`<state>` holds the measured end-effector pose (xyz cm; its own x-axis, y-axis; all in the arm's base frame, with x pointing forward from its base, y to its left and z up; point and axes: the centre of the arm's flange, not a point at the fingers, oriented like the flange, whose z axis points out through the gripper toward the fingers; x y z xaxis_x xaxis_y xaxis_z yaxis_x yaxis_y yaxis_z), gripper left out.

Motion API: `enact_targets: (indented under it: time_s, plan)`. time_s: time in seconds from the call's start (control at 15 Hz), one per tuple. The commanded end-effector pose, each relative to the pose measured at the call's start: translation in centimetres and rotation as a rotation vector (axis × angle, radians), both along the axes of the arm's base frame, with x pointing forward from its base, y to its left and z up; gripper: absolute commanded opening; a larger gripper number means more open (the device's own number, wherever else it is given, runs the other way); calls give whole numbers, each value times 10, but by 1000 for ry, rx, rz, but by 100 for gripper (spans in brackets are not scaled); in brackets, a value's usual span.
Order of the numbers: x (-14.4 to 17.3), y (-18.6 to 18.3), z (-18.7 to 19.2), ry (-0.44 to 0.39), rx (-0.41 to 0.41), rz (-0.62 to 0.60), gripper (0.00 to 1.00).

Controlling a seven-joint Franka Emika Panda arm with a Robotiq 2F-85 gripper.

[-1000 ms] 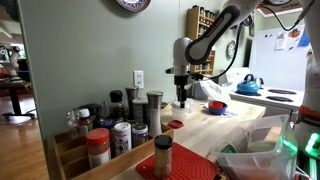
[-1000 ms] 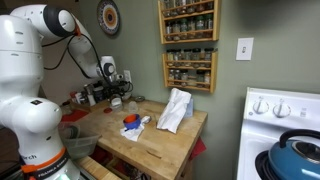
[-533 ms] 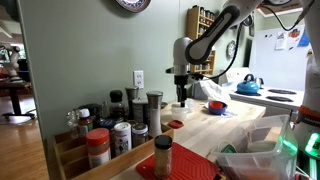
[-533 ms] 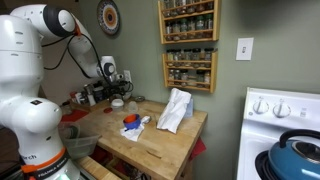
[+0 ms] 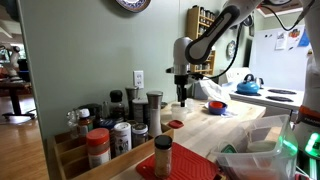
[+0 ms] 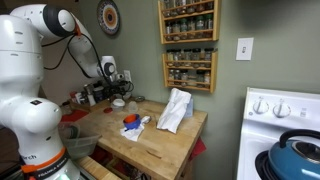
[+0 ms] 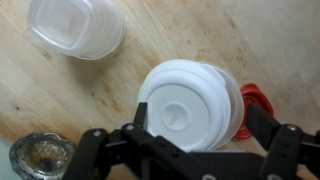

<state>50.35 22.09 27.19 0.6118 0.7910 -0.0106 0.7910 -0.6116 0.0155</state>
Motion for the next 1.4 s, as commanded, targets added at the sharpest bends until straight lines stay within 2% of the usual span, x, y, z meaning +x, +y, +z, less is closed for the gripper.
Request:
enact_targets:
  time_s: [0.0,0.07,0.13,0.33,0.93,1.33]
  plan:
    - [-4,-4,9,1,-18,14,96]
    - [-5,-4,11,0,-14,16,93]
    - [-7,-4,13,3,-10,22,95]
    - [-11,-3,14,16,-3,43,93]
    - [-24,6,8,75,14,112,94]
    - [-30,11,6,113,55,153,94]
